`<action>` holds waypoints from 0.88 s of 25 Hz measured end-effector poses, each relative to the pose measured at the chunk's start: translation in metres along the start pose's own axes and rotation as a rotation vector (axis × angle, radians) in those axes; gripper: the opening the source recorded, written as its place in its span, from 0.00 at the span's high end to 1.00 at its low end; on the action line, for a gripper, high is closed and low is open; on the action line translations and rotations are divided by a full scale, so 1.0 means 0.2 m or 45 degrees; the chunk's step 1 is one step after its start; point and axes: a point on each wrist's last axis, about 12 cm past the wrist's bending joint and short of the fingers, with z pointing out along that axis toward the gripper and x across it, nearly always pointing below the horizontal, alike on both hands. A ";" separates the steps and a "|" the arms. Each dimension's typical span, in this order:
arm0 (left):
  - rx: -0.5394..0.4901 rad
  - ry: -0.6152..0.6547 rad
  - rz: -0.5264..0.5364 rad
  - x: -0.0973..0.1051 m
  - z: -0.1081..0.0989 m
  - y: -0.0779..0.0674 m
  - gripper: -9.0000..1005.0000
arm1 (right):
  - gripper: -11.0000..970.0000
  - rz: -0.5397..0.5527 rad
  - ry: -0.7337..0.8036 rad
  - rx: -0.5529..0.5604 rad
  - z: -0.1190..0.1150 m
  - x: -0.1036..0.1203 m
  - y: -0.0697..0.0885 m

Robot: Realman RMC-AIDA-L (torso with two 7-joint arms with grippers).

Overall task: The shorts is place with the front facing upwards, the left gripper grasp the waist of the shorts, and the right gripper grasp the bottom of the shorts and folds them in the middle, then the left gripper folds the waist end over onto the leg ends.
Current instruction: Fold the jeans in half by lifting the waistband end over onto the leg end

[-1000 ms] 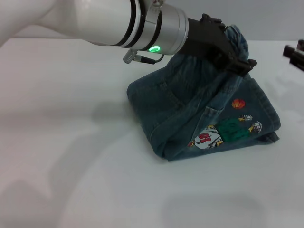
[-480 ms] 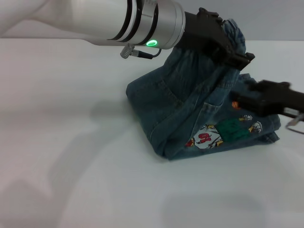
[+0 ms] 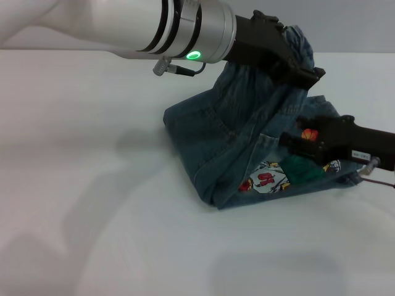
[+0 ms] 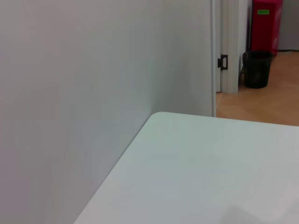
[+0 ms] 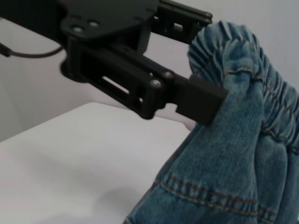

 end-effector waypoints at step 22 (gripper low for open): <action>-0.002 0.043 0.043 0.03 0.01 0.00 0.15 | 0.42 0.042 -0.060 0.086 -0.19 0.02 -0.02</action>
